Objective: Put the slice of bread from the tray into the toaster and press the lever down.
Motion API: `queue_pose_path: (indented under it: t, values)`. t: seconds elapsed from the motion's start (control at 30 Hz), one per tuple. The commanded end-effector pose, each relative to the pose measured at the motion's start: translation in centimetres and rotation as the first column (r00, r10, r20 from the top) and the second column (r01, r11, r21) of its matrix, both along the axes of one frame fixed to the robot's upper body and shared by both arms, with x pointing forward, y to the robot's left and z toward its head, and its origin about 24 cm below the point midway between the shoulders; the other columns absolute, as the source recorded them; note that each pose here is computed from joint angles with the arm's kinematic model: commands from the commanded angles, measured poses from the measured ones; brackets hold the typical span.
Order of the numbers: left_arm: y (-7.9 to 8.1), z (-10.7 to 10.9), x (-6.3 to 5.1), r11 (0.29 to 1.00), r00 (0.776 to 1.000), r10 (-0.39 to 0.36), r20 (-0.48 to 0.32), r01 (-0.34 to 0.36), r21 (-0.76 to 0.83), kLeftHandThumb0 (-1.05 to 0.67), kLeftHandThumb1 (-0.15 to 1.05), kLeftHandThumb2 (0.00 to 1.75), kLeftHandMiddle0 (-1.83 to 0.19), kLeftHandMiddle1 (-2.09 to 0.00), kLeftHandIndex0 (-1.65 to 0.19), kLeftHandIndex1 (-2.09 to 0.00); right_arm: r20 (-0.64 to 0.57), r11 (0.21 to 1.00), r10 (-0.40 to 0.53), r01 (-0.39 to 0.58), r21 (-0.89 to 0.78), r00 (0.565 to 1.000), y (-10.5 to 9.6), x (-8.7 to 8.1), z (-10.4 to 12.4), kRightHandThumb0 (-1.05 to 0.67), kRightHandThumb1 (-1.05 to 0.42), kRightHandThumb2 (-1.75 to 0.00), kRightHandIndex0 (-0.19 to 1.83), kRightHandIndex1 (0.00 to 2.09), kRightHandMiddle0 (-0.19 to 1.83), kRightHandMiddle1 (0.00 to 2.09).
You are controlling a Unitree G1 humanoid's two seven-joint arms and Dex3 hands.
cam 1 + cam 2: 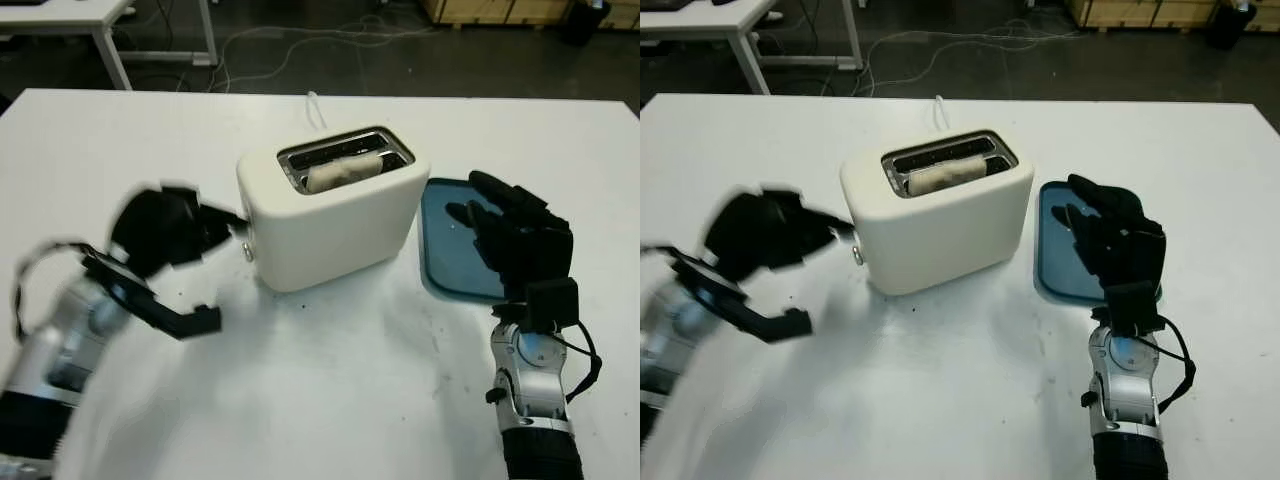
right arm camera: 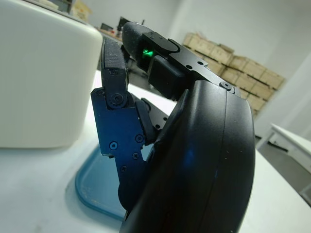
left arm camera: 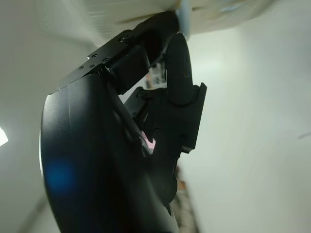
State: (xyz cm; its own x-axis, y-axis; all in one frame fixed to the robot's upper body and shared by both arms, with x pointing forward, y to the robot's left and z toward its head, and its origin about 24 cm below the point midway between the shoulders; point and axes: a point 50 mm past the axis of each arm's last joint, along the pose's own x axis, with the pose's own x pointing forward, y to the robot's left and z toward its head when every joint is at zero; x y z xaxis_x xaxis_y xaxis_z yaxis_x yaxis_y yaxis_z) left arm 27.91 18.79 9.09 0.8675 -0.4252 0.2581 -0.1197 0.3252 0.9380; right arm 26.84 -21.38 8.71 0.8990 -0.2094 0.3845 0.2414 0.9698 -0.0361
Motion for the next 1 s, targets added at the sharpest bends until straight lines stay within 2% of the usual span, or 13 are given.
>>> queue_pose_path:
  t: [0.0,0.1,0.2,0.33,0.4,0.53,0.63,0.77,0.97]
  values:
    - [-1.9,-7.0,-2.1,0.988,0.958,-0.054,-0.282,0.091,0.121,-0.24,0.92,0.27,-0.8,-1.12,-1.06,-0.06,0.022,1.0,-0.025,0.025,-0.004,0.999,-0.6,-0.3,0.4,-0.46,-0.92,-0.16,1.23,0.01,1.03,0.0]
    - [-1.6,-8.8,-3.0,0.994,0.927,-0.027,-0.374,0.066,0.092,-0.24,0.92,0.32,-0.79,-1.0,-1.03,-0.04,0.027,0.999,-0.037,0.036,0.006,0.999,-0.9,-0.3,0.7,-0.45,-0.92,-0.15,1.24,0.01,1.04,0.01]
    - [-1.1,-9.2,-3.1,0.994,0.916,-0.013,-0.402,0.054,0.091,-0.22,0.92,0.3,-0.79,-1.01,-1.02,-0.04,0.03,0.999,-0.035,0.034,0.004,0.999,-0.9,-0.1,0.8,-0.45,-0.92,-0.14,1.24,0.01,1.04,0.0]
    - [-0.6,-8.5,-2.8,0.997,0.92,-0.013,-0.391,0.043,0.07,-0.2,0.92,0.3,-0.75,-1.13,-1.02,-0.04,0.04,1.0,-0.023,0.023,0.0,0.999,-0.7,0.0,0.9,-0.44,-0.92,-0.14,1.24,0.01,1.04,0.0]
    - [-0.6,-8.0,-2.7,0.997,0.924,-0.02,-0.382,0.047,0.062,-0.2,0.92,0.26,-0.72,-1.27,-1.04,-0.04,0.038,1.0,-0.026,0.027,-0.003,0.999,-0.6,0.1,0.9,-0.45,-0.92,-0.14,1.24,0.01,1.04,0.0]
    - [-0.5,-7.3,-2.7,0.996,0.923,-0.034,-0.382,0.062,0.06,-0.21,0.92,0.24,-0.74,-1.28,-1.04,-0.04,0.043,0.999,-0.035,0.036,-0.017,0.998,-0.7,0.1,0.9,-0.45,-0.92,-0.15,1.24,0.01,1.04,0.0]
    - [-0.4,-6.8,-2.7,0.995,0.931,-0.046,-0.363,0.073,0.061,-0.22,0.92,0.25,-0.76,-1.35,-1.05,-0.05,0.047,0.999,-0.034,0.035,-0.012,0.998,-0.8,0.2,0.8,-0.44,-0.92,-0.15,1.24,0.0,1.03,0.0]
    - [-0.1,-6.2,-2.7,0.993,0.933,-0.054,-0.356,0.087,0.076,-0.26,0.92,0.35,-0.77,-1.07,-1.03,-0.04,0.048,0.999,-0.034,0.034,-0.004,0.998,-0.7,0.2,0.8,-0.44,-0.92,-0.15,1.24,0.0,1.04,0.0]
    - [0.3,-4.7,-2.3,0.984,0.955,-0.064,-0.291,0.109,0.142,-0.31,0.92,0.39,-0.81,-1.04,-1.07,-0.06,0.041,0.999,-0.036,0.036,-0.001,0.999,-0.6,0.2,0.7,-0.45,-0.92,-0.15,1.24,0.0,1.04,0.0]
